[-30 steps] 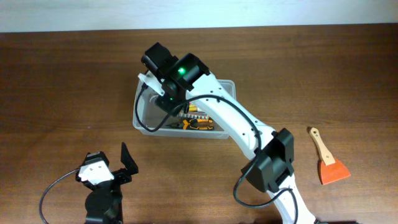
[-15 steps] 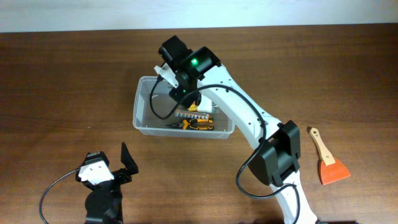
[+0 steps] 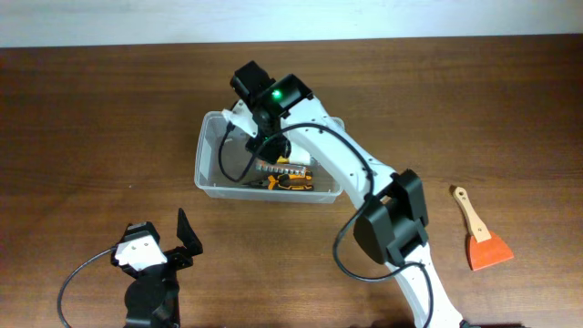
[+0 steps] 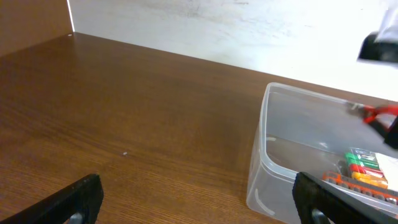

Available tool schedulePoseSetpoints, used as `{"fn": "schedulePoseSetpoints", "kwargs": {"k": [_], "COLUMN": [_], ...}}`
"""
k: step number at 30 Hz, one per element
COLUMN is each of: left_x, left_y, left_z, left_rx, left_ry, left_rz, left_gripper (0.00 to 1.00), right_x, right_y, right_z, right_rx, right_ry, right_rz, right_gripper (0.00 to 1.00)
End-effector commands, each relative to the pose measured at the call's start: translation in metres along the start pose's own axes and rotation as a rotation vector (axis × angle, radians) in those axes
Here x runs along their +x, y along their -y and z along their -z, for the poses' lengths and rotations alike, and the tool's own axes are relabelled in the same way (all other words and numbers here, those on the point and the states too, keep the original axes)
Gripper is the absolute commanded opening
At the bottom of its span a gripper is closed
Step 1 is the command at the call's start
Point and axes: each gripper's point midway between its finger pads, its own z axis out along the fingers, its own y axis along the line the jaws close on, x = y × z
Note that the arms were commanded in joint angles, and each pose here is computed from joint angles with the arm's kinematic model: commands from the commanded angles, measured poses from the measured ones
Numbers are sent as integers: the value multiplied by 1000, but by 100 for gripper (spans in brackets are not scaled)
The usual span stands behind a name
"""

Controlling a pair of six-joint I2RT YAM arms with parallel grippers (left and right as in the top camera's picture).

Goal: Pack container
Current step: 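Lower the red cutters into the container and release them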

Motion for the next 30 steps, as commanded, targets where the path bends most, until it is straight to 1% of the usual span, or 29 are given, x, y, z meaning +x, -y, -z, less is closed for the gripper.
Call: {"fn": "schedulePoseSetpoints", "kwargs": {"k": [1, 8, 9, 11, 12, 14, 15, 16, 17, 18, 19, 22, 26, 30], "left_x": [1, 1, 1, 1, 1, 1, 1, 1, 1, 1, 1, 1, 1, 1], "left_y": [0, 0, 0, 0, 0, 0, 0, 0, 0, 0, 0, 0, 0, 0], "left_z": [0, 0, 0, 0, 0, 0, 0, 0, 0, 0, 0, 0, 0, 0], "left_rx": [0, 0, 0, 0, 0, 0, 0, 0, 0, 0, 0, 0, 0, 0], "left_ry": [2, 2, 2, 2, 2, 2, 2, 2, 2, 2, 2, 2, 2, 2], "left_rz": [-9, -9, -9, -9, -9, -9, -9, -9, -9, -9, -9, -9, -9, -9], "left_gripper": [99, 99, 99, 99, 99, 99, 99, 99, 99, 99, 99, 99, 99, 99], "right_x": [3, 8, 7, 7, 7, 7, 7, 7, 7, 6, 6, 4, -2, -12], "right_y": [-5, -7, -7, -7, -7, -7, -7, -7, -7, -7, -8, -12, -11, 4], "right_z": [-18, -31, -31, -31, -31, -31, -31, -31, -31, -31, -31, -29, -14, 21], "right_rx": [-27, -40, -40, -41, -41, -41, -41, -41, -41, -44, -50, -72, -60, 33], "right_ry": [-24, -54, -53, -49, -49, -49, -49, -49, -49, -48, -45, -33, 0, 48], "right_rz": [16, 10, 10, 11, 11, 10, 10, 10, 10, 10, 10, 9, 11, 10], "right_gripper": [4, 4, 6, 17, 29, 48, 57, 62, 71, 84, 89, 94, 96, 97]}}
